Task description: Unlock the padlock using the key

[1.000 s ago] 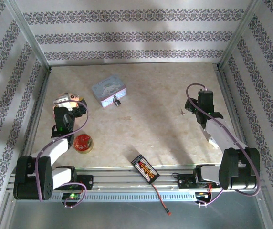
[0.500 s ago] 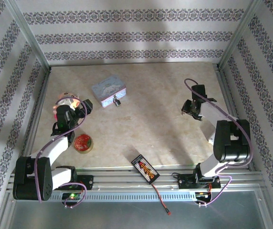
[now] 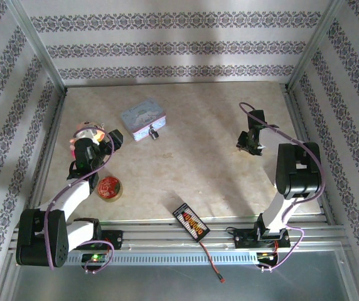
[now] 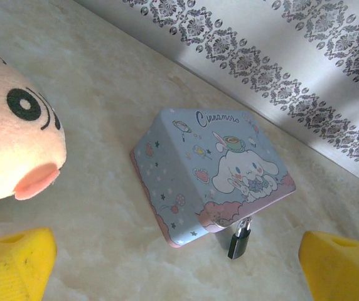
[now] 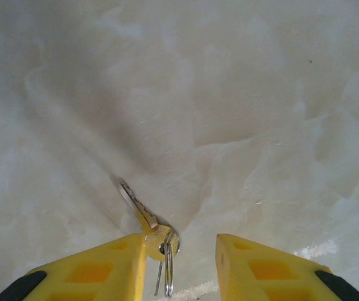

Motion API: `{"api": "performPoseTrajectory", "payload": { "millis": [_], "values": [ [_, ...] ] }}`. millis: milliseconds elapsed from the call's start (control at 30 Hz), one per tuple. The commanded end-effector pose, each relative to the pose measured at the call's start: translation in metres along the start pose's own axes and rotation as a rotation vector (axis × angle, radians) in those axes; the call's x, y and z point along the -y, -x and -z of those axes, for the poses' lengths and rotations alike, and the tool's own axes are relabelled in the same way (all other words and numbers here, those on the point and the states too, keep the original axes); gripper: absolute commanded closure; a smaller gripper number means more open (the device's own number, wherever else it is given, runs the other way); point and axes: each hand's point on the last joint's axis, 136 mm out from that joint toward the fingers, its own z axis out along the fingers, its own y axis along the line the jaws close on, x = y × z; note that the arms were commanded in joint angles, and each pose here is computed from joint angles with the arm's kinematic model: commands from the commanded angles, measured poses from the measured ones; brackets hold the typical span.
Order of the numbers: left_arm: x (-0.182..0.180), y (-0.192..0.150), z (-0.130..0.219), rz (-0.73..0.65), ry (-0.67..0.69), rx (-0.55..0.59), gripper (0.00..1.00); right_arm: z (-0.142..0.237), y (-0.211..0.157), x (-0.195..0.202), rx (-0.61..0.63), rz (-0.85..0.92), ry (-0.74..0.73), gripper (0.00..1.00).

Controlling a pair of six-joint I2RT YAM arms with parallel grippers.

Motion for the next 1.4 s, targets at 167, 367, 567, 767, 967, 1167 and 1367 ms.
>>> {"api": "performPoseTrajectory", "payload": {
  "millis": [167, 367, 567, 767, 967, 1167, 1367],
  "values": [
    [0.003, -0.005, 0.000, 0.019, -0.007, -0.023, 0.01, -0.008, -0.005, -0.010, -0.033, -0.009, 0.022, 0.74],
    [0.003, -0.005, 0.000, 0.027, -0.004, -0.024, 0.01, -0.008, -0.006, -0.011, -0.032, -0.004, 0.024, 0.90],
    [0.007, 0.000, -0.001, 0.034, -0.005, -0.037, 0.01, 0.011, -0.002, -0.026, -0.003, 0.061, 0.070, 1.00],
    [0.024, 0.006, -0.002, 0.061, -0.056, -0.035, 0.01, 0.041, -0.005, -0.047, 0.013, 0.169, 0.078, 1.00],
    [0.048, 0.005, -0.008, 0.085, -0.114, -0.076, 0.01, 0.078, -0.018, -0.088, 0.032, 0.276, 0.170, 1.00],
    [0.083, -0.002, -0.017, 0.149, -0.198, -0.165, 0.01, 0.124, -0.039, -0.144, 0.049, 0.383, 0.393, 1.00],
    [0.146, -0.014, -0.013, 0.032, -0.438, -0.192, 0.01, 0.171, -0.050, -0.184, 0.063, 0.436, 0.574, 1.00]
  ]
}}
